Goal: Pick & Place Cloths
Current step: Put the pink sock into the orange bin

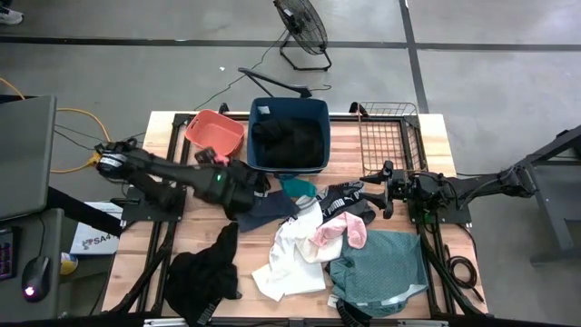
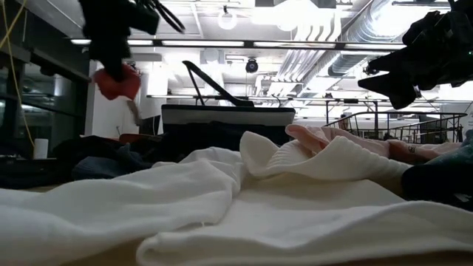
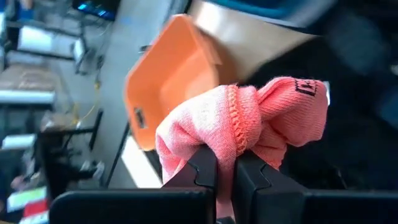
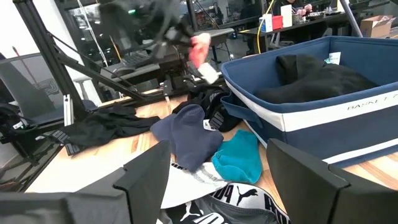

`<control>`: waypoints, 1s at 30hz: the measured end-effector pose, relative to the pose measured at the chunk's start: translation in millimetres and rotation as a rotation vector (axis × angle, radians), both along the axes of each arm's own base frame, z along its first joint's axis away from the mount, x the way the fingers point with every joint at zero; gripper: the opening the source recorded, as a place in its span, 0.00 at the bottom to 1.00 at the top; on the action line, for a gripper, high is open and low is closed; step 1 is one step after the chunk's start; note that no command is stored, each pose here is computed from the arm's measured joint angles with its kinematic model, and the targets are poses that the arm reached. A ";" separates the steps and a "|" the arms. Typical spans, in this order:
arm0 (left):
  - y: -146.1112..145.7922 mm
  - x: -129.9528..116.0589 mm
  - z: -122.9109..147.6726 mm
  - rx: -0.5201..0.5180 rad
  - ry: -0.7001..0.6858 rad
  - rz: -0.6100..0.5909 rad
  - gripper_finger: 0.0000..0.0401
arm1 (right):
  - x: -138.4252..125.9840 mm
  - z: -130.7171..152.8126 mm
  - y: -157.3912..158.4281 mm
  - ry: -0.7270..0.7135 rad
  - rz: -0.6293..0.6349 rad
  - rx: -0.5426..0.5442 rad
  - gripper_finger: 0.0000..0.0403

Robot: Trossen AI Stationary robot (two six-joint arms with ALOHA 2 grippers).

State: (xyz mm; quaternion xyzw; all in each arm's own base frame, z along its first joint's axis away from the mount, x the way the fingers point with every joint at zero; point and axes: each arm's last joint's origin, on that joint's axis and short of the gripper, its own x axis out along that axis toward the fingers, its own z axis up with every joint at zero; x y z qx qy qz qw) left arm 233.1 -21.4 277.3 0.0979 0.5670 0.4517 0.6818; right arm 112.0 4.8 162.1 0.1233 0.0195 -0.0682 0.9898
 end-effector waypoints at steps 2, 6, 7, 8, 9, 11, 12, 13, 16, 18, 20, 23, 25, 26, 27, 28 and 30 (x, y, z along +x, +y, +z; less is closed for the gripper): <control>19.2 1.2 0.7 0.029 0.014 0.054 0.02 | 0.0 0.0 0.0 0.000 0.000 0.000 0.64; 58.2 -1.3 1.8 0.072 0.055 0.168 0.02 | 0.0 0.1 0.0 0.000 0.000 0.000 0.64; 67.4 -2.9 2.0 0.081 0.063 0.198 0.02 | 0.0 0.0 0.0 0.000 0.000 0.000 0.64; 76.5 -4.7 2.2 0.088 0.073 0.227 0.02 | 0.0 0.0 0.0 0.000 0.000 0.000 0.64; 85.2 -6.7 2.4 0.097 0.077 0.258 0.02 | 0.0 0.1 0.0 0.000 0.000 0.000 0.64; 102.1 -10.8 2.3 0.105 0.072 0.325 0.02 | 0.0 0.1 0.0 0.000 0.000 0.000 0.64; 109.9 -12.6 2.1 0.102 0.071 0.351 0.02 | 0.0 0.1 0.0 0.000 0.000 0.000 0.64; 117.6 -14.1 1.7 0.097 0.064 0.376 0.02 | 0.0 0.1 0.0 0.000 0.000 0.000 0.64; 140.7 -18.4 -0.8 0.035 0.044 0.428 0.02 | 0.0 0.1 0.0 0.000 0.000 0.000 0.64; 156.3 -17.5 -4.6 -0.028 0.007 0.440 0.02 | 0.0 0.0 0.0 0.000 0.000 0.000 0.64; 170.9 -16.6 -8.9 -0.079 -0.025 0.440 0.02 | 0.0 0.0 0.0 0.000 0.000 0.000 0.64; 190.9 -18.0 -13.0 -0.106 -0.061 0.444 0.02 | 0.0 0.0 0.0 0.000 0.000 0.000 0.64; 204.4 -20.1 -18.7 -0.159 -0.086 0.459 0.02 | 0.0 0.0 0.0 0.000 0.000 0.000 0.64; 210.0 -22.0 -21.3 -0.193 -0.096 0.466 0.02 | 0.0 0.0 0.0 0.000 0.000 0.000 0.64; 215.2 -24.1 -24.1 -0.230 -0.107 0.476 0.02 | 0.0 0.1 0.0 0.000 0.000 0.000 0.64; 220.3 -26.4 -27.3 -0.265 -0.116 0.489 0.02 | 0.0 0.0 0.0 0.000 0.000 0.000 0.64; 229.4 -30.8 -34.7 -0.327 -0.114 0.511 0.02 | 0.0 0.0 0.0 0.000 0.000 0.000 0.64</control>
